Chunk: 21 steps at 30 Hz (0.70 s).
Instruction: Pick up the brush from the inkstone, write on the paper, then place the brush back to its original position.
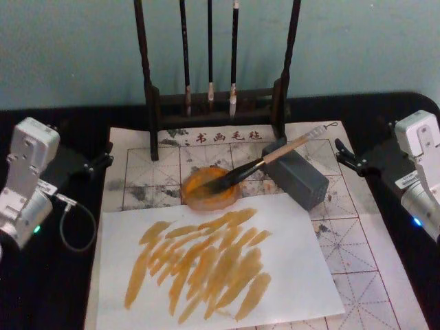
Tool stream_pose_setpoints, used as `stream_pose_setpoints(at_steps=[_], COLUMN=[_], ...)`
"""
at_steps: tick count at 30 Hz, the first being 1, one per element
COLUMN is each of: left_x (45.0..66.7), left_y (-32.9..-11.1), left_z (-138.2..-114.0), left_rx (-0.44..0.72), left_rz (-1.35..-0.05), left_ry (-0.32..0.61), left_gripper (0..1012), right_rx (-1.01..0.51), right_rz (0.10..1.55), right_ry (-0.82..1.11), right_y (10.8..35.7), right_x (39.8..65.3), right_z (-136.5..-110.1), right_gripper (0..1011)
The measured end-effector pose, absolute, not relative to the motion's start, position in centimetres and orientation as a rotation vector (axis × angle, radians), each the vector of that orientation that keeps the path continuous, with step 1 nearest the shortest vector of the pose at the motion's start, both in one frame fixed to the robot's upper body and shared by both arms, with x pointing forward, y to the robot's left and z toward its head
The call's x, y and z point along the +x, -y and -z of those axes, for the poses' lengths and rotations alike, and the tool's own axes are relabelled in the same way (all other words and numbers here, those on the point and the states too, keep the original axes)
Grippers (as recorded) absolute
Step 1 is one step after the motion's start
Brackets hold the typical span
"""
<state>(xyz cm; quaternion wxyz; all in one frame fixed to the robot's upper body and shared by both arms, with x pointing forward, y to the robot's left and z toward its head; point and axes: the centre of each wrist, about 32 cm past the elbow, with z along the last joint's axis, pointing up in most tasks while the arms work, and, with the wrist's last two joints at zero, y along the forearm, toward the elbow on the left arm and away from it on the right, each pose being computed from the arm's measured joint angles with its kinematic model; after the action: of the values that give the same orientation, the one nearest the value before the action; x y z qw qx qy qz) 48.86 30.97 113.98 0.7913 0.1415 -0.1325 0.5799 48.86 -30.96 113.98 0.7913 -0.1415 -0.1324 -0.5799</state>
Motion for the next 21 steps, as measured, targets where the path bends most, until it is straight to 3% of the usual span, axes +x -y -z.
stream_pose_setpoints(at_steps=[21], left_x=[48.86], left_y=[-30.97], left_z=[-113.98], left_rx=[0.304], left_rz=[-1.248], left_ry=[0.285], left_gripper=[1001], right_rx=[-0.304], right_rz=[1.248], right_ry=[0.285], right_y=[30.97], right_x=[48.86], right_z=[-113.98], right_gripper=[1000])
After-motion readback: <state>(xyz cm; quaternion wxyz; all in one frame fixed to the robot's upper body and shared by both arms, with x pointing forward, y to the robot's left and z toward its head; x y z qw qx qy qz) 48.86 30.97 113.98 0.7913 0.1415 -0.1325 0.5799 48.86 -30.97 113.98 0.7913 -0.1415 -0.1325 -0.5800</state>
